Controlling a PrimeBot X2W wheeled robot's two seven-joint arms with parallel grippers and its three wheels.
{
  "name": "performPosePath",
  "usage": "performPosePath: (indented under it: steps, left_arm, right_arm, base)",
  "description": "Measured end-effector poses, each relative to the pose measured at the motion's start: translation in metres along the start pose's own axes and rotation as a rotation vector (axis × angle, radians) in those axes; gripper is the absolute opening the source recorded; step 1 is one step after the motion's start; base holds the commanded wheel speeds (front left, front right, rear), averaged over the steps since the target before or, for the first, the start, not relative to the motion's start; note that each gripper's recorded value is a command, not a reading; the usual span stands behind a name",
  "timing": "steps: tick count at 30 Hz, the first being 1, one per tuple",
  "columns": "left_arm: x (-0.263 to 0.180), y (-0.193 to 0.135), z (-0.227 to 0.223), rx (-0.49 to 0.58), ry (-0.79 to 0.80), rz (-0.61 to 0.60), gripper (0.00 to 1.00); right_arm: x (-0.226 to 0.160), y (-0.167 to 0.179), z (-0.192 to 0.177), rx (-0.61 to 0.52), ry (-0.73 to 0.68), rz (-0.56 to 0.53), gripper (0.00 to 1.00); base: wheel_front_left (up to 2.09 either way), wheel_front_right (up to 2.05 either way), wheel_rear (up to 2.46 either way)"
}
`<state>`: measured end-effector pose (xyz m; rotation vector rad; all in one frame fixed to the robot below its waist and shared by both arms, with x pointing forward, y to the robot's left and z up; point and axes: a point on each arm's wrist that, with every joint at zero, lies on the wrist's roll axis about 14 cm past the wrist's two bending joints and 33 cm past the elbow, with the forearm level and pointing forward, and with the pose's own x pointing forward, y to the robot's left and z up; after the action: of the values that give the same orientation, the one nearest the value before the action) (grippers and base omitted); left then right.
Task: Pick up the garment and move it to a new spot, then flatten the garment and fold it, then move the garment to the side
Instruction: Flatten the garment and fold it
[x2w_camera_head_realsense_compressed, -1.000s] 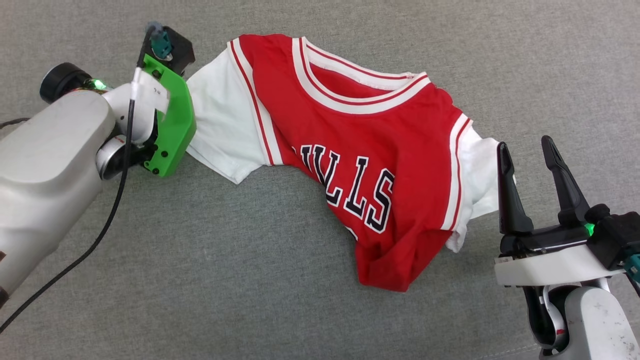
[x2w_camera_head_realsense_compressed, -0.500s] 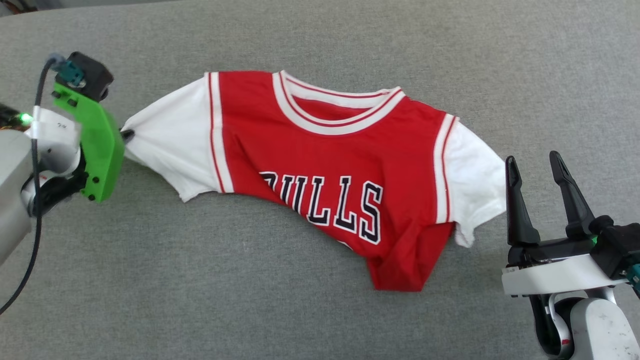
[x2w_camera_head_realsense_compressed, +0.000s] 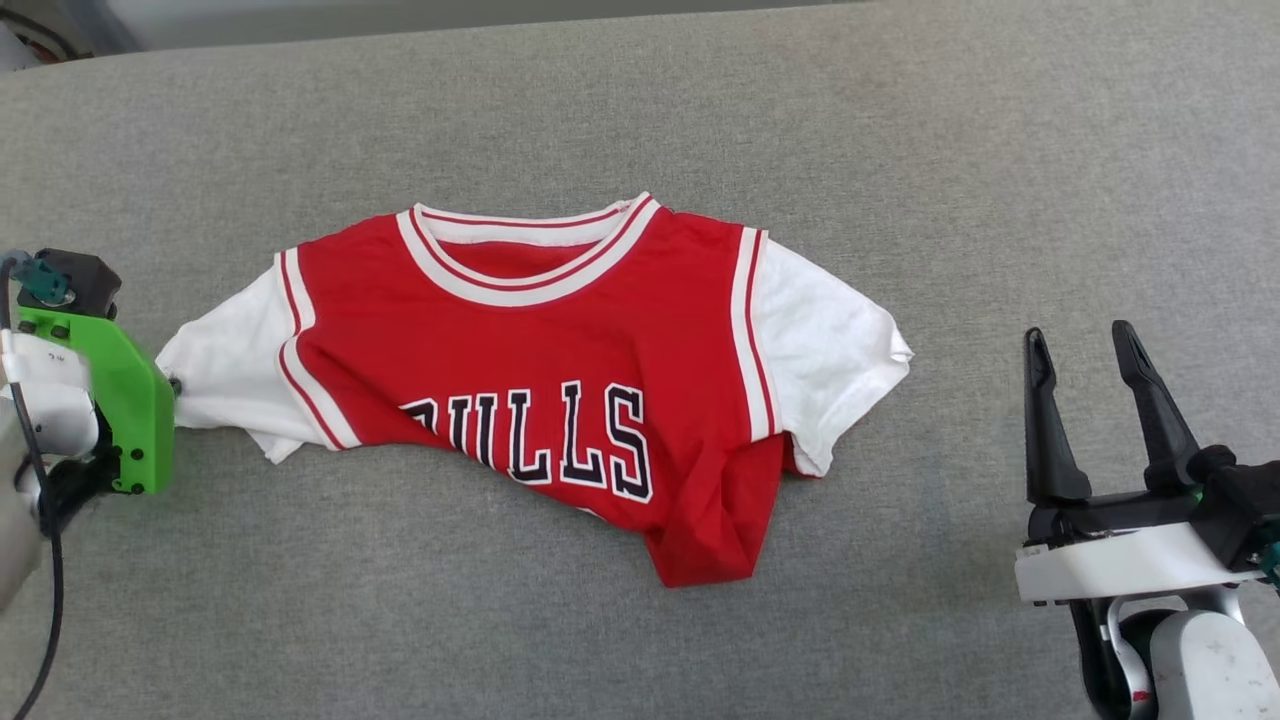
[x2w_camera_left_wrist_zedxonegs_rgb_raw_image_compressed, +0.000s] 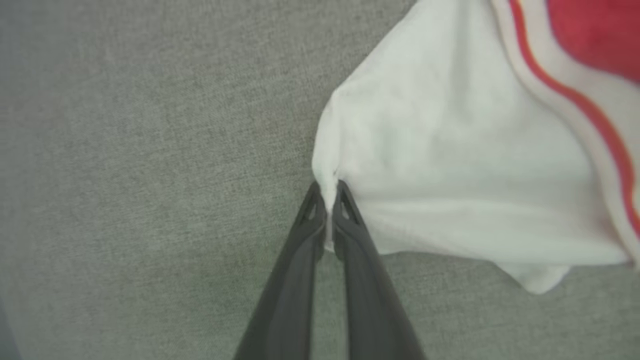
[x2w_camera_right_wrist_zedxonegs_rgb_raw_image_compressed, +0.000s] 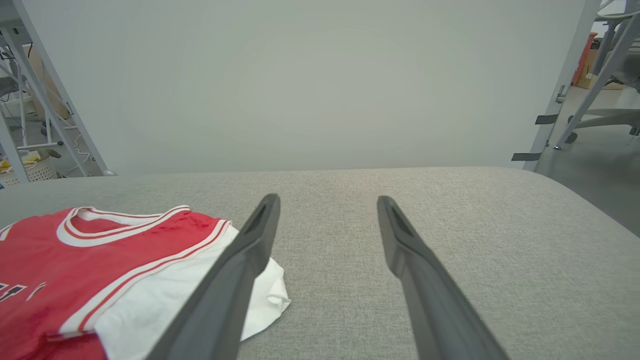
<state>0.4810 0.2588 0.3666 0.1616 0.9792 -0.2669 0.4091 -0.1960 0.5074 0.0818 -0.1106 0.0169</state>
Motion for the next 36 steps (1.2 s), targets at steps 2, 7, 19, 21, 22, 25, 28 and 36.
performPosePath:
  steps: [2, 7, 19, 21, 22, 25, 28, 36]
  left_arm:
    - [0.0, -0.001, 0.009, 0.01, -0.071, 0.014, 1.0]
    - [-0.014, -0.014, 0.045, 0.032, -0.329, 0.036, 1.0]
    - [-0.111, -0.002, 0.108, -0.091, -0.845, 0.236, 1.0]
    - [-0.132, -0.002, 0.104, -0.109, -0.918, 0.283, 1.0]
    - [-0.139, -0.001, 0.098, -0.113, -0.939, 0.308, 1.0]
    - [-0.16, -0.005, 0.073, -0.099, -0.992, 0.386, 1.0]
    - [-0.176, -0.012, 0.056, -0.111, -1.041, 0.436, 1.0]
    - [-0.182, -0.033, 0.027, -0.146, -1.073, 0.458, 1.0]
  right_arm:
    - [-0.001, -0.003, 0.005, -0.013, -0.012, -0.007, 1.0]
    - [-0.001, -0.011, 0.026, -0.066, -0.07, -0.023, 1.0]
    - [0.02, -0.001, 0.099, -0.235, -0.275, 0.08, 1.0]
    - [0.028, 0.002, 0.106, -0.254, -0.292, 0.117, 1.0]
    - [0.031, 0.003, 0.107, -0.257, -0.293, 0.131, 1.0]
    - [0.043, 0.006, 0.105, -0.275, -0.272, 0.186, 1.0]
    - [0.058, 0.013, 0.105, -0.283, -0.218, 0.246, 1.0]
    - [0.085, 0.038, 0.067, -0.337, 0.118, 0.44, 1.0]
  base:
    - [0.0, 0.0, 0.0]
    - [0.0, 0.0, 0.0]
    - [0.0, 0.0, 0.0]
    - [0.0, 0.0, 0.0]
    - [0.0, 0.0, 0.0]
    - [0.0, 0.0, 0.0]
    - [0.0, 0.0, 0.0]
    - [0.0, 0.0, 0.0]
